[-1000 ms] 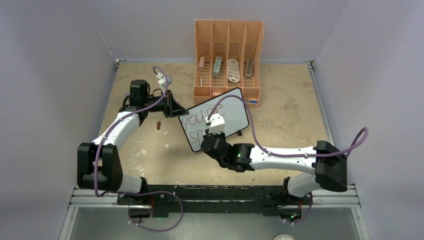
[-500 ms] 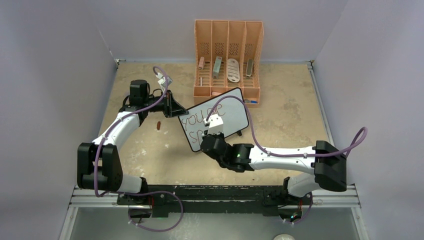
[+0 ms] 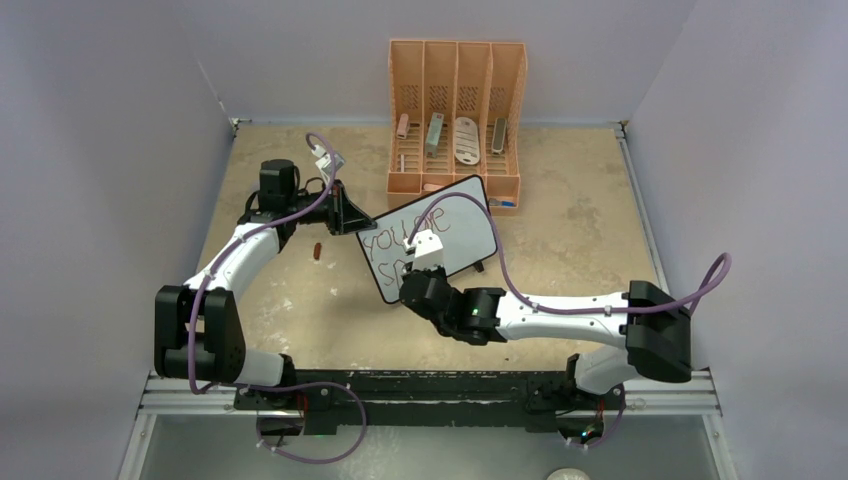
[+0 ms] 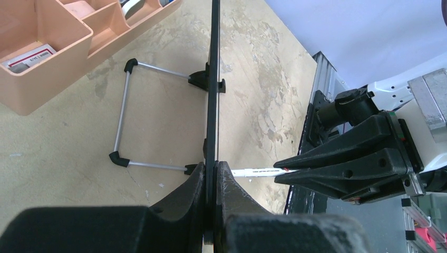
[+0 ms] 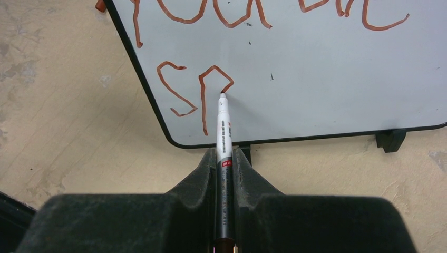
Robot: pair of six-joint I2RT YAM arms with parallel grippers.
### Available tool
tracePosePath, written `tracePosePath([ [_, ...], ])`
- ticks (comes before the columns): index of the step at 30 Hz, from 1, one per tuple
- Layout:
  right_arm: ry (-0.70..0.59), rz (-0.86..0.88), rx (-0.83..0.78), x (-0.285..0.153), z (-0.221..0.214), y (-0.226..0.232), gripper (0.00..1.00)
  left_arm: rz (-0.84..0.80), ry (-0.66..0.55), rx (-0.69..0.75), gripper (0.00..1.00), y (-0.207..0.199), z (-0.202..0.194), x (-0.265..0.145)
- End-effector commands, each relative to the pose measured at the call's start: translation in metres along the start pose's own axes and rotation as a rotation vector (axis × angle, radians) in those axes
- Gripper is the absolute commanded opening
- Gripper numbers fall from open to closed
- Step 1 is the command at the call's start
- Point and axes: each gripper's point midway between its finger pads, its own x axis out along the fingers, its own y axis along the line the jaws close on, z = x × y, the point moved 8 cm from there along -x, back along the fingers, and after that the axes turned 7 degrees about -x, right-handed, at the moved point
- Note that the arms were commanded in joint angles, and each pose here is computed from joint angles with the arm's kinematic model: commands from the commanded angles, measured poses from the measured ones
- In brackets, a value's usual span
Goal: Write a sentence on the whiteboard
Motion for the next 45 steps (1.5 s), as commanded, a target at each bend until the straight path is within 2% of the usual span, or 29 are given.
tracePosePath([
  [1, -0.039, 0.037, 0.03, 0.006, 0.014, 0.013, 0.0, -0.026, -0.011, 0.059, 0.0, -0.011, 0.011, -0.001],
  [18, -0.074, 0.049, 0.046, 0.002, 0.025, 0.016, 0.0, -0.022, -0.012, 0.059, 0.0, -0.011, 0.011, -0.001],
  [31, -0.098, 0.09, 0.074, -0.018, 0.035, 0.006, 0.0, -0.01, -0.014, 0.06, 0.0, -0.011, 0.012, -0.001],
  [45, -0.107, -0.007, 0.129, -0.015, 0.029, -0.024, 0.0, -0.01, -0.012, 0.058, 0.0, -0.011, 0.011, -0.002],
])
